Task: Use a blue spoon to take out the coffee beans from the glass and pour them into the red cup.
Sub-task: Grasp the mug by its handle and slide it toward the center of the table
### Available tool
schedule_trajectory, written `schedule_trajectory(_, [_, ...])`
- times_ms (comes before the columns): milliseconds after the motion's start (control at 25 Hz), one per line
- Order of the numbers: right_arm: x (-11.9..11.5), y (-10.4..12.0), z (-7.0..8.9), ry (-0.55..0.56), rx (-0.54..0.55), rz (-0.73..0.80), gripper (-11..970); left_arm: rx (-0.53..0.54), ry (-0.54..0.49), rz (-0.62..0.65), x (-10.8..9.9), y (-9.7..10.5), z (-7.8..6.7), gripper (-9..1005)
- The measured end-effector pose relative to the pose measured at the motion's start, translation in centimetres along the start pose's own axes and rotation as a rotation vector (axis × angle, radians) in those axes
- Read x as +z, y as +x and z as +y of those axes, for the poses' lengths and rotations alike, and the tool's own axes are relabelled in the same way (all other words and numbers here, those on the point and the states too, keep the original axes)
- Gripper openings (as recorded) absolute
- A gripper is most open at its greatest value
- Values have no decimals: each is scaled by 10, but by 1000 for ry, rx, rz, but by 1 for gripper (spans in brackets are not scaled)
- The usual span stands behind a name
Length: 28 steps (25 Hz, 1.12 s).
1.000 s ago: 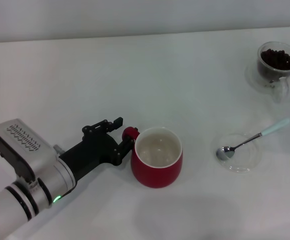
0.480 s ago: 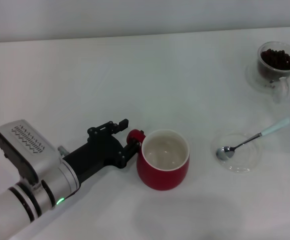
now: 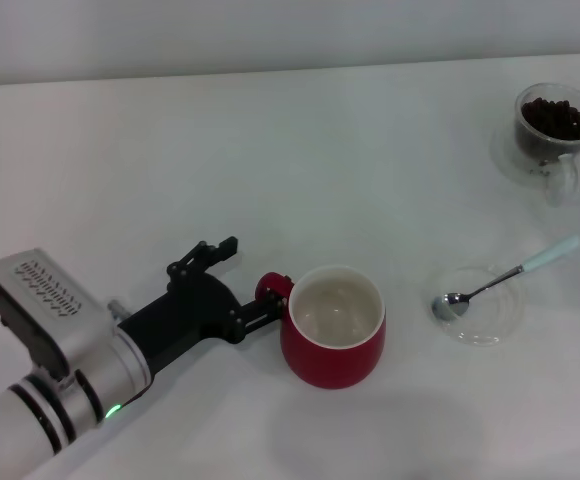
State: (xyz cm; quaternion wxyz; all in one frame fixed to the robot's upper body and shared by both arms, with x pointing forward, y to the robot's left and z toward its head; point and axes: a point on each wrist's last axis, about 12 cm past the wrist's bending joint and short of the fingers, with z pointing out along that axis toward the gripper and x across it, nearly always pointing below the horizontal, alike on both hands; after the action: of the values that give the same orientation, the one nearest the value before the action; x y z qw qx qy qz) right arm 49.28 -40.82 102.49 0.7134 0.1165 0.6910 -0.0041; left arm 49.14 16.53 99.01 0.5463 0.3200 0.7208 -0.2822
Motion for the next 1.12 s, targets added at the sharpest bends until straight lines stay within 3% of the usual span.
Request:
schedule_trajectory(200, [-1,0,0,1,-1,0,865,-6,-46,13,-10,8,7,871])
schedule_trajectory(640, [0,0,0,-7,-4,2,865,-19,-77,-29,-39,20,5,875])
schedule_trajectory(920, [0,0,1,-14,-8,1,866,-13,-41,-46,-51,26,-4,873])
schedule_trajectory(1120, [-1,0,3,-41,-20,2,866,-34,-90,-70,-70,33,-5,871])
